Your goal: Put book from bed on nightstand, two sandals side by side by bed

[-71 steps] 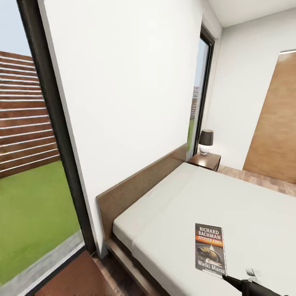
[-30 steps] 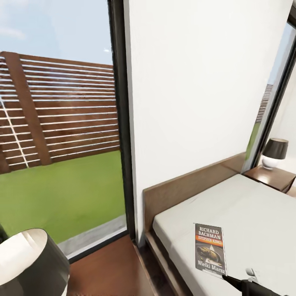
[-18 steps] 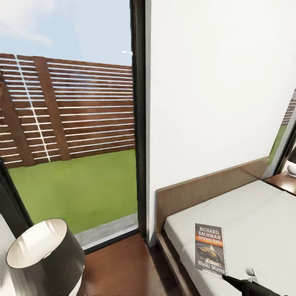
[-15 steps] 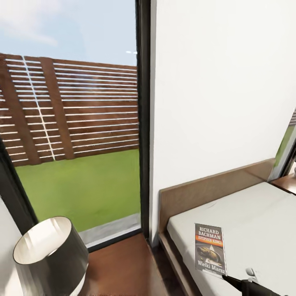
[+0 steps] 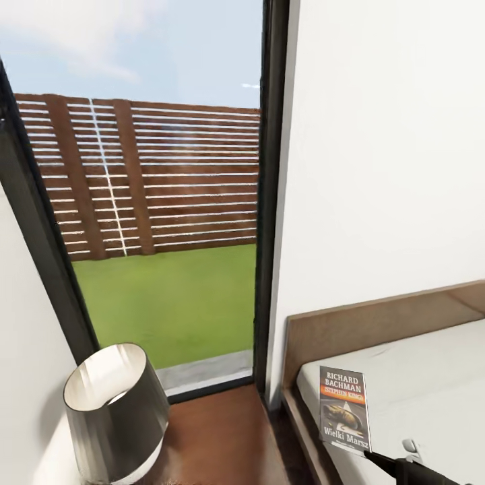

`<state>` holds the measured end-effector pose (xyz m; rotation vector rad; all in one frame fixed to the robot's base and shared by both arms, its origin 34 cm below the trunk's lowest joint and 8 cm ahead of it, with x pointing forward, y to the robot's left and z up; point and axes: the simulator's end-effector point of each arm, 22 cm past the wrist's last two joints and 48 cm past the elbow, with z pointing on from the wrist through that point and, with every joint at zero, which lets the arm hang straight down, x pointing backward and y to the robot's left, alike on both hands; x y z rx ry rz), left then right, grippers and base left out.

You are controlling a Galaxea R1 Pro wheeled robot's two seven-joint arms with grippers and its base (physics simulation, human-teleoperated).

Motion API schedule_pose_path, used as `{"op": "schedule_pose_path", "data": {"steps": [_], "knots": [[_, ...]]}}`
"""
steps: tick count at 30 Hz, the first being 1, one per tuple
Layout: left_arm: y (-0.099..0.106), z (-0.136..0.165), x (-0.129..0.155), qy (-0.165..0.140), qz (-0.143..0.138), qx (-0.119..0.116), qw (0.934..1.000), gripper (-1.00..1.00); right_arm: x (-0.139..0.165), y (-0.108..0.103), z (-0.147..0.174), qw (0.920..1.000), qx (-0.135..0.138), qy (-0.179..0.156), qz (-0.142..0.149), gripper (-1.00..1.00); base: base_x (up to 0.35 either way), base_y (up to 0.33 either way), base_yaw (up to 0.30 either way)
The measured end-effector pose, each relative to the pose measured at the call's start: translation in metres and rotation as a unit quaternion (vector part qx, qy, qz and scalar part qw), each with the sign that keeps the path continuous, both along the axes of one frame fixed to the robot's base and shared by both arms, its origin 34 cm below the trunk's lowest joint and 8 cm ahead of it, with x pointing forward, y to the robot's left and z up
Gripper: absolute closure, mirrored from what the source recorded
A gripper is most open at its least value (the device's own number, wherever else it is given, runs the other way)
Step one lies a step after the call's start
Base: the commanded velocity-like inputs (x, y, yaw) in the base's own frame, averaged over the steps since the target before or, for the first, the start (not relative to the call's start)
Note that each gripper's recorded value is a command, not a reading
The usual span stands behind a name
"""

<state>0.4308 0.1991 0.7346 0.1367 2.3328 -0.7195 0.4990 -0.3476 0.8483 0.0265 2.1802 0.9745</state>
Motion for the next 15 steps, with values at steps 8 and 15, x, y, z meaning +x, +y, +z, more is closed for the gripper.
{"op": "schedule_pose_path", "data": {"steps": [8,15], "knots": [[0.0000,0.0000,0.0000,0.000,0.000,0.000,1.0000,-1.00,-0.0001,0.0001,-0.0002,1.0000,0.000,0.000,0.000,1.00,0.000,0.000,0.292],[0.0000,0.0000,0.0000,0.000,0.000,0.000,1.0000,-1.00,-0.0001,-0.0001,-0.0002,1.0000,0.000,0.000,0.000,1.00,0.000,0.000,0.292]]}}
